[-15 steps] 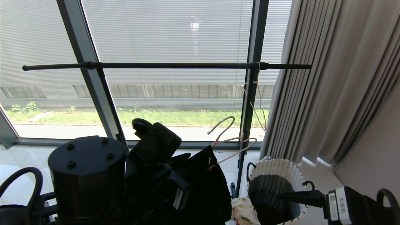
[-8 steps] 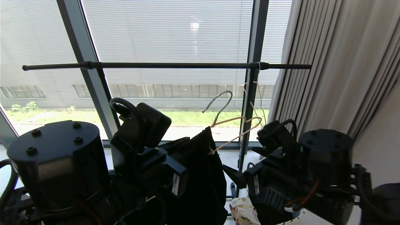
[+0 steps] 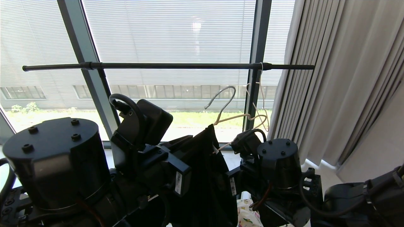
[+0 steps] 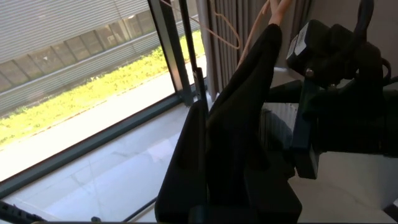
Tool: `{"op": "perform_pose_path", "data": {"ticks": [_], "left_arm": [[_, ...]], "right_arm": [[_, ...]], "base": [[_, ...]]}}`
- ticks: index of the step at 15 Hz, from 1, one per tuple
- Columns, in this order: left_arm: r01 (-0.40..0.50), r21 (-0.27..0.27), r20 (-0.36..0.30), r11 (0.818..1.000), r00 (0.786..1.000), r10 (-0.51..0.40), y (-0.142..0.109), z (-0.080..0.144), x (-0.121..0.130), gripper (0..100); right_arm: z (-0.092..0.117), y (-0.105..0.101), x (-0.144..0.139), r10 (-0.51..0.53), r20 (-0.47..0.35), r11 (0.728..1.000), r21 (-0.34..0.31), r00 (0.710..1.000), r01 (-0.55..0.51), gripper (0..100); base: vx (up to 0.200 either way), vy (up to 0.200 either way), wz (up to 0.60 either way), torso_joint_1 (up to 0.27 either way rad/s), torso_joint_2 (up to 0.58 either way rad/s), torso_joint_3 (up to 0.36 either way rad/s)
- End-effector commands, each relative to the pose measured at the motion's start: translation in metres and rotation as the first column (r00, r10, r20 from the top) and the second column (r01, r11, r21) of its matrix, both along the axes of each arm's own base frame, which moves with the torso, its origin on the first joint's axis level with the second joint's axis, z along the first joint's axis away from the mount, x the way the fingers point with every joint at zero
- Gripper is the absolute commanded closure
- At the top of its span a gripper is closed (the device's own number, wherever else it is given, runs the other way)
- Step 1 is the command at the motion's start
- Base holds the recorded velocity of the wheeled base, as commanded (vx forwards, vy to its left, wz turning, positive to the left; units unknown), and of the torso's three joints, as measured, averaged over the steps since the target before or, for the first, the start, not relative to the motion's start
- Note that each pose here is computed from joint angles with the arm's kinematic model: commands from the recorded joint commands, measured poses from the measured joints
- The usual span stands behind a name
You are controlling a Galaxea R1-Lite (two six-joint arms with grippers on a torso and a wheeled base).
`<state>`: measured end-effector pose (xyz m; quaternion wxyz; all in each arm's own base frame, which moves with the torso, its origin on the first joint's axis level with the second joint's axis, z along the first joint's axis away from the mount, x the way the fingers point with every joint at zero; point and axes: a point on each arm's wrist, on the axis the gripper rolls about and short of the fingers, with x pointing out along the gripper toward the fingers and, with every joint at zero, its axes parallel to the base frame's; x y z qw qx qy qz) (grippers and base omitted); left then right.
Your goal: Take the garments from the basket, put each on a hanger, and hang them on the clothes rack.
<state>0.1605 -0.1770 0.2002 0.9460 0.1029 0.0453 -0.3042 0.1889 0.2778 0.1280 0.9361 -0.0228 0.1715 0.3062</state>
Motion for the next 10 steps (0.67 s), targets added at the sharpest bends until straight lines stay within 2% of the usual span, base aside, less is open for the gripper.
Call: {"op": "perform_pose_path", "data": {"ticks": [1,3,5,7,10], "left_arm": [[0.000,-0.004,0.003,1.000,1.000,0.000,-0.001,0.001,0.000,100],[-0.002,-0.012,0.008,1.000,1.000,0.002,-0.001,0.004,0.001,100],[-0.002,-0.010,0.006,1.000,1.000,0.002,0.000,0.003,0.000,100],[-0.010,-0.007,0.005,1.000,1.000,0.010,0.000,0.002,0.001,100],[-0.019,-0.007,0.005,1.000,1.000,0.019,0.000,0.002,0.001,100]], "right_arm": [[-0.011,0.005,-0.002,-0.016,-0.006,0.999,-0.035,1.000,0.016,0],[-0.024,0.005,0.002,-0.102,0.007,0.990,-0.096,0.995,0.102,0],[-0.030,-0.007,0.011,-0.181,0.028,0.972,-0.149,0.983,0.183,0],[-0.025,-0.031,0.032,-0.289,0.077,0.936,-0.185,0.954,0.298,0],[-0.014,-0.071,0.064,-0.436,0.132,0.866,-0.208,0.890,0.455,0]], "base": [[0.000,0.000,0.00,0.000,0.00,0.000],[0.000,0.000,0.00,0.000,0.00,0.000],[0.000,0.000,0.00,0.000,0.00,0.000],[0.000,0.000,0.00,0.000,0.00,0.000],[0.000,0.000,0.00,0.000,0.00,0.000]]}}
